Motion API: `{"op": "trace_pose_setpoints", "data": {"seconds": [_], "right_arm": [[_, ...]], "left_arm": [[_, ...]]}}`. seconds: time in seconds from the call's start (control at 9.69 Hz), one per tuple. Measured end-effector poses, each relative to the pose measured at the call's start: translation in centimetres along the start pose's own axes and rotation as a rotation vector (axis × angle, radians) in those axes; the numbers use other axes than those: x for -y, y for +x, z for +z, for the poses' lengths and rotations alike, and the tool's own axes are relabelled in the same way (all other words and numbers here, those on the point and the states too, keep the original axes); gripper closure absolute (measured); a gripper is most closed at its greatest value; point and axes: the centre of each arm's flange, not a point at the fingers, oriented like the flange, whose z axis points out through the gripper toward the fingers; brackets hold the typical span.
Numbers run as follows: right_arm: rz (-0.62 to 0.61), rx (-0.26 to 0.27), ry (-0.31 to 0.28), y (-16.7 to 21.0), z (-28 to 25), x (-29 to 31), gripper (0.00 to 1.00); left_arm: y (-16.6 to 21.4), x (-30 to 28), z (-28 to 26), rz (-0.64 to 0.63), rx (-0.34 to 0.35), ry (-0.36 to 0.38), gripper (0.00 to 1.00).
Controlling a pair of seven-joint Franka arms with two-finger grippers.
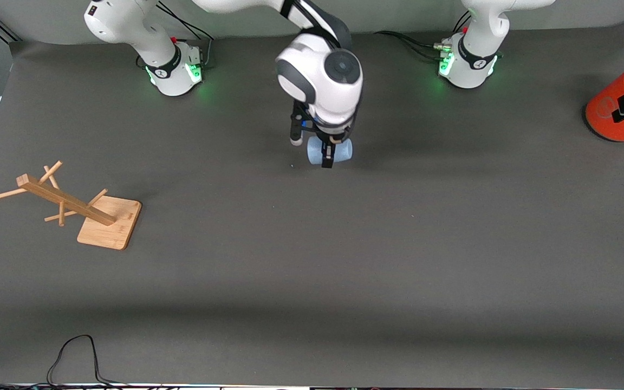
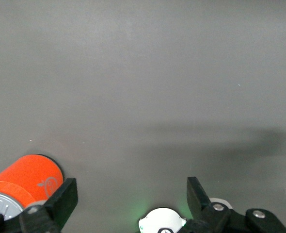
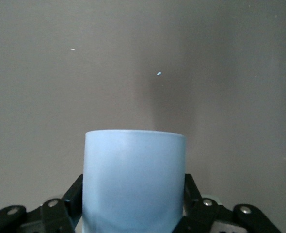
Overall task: Rotate and upright cup with both arms
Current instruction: 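Carry the blue cup to the table middle and lower it with the right gripper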
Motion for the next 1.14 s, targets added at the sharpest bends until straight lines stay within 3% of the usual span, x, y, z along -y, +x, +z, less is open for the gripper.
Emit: {"op": "trace_pose_setpoints", "data": {"seconds": [0.41,0.72,1.14], "right_arm": [[0.033,-0.087,-0.005,-3.9,8.9,-1.7,0.19],[0.024,-0.087,0.005,-4.7,11.9,-1.9,0.19],[0.021,-0.086,0.008,-5.0,12.0,-2.0,0.17]], "left_arm": [[-0.1,0.9,0.2,-0.017,0.004,-0.003,0.00],[0.5,0.5,0.5,-0.012,-0.008,-0.040,0.00],[1.0,0.5,1.1,-0.013,0.000,-0.040,0.00]]}}
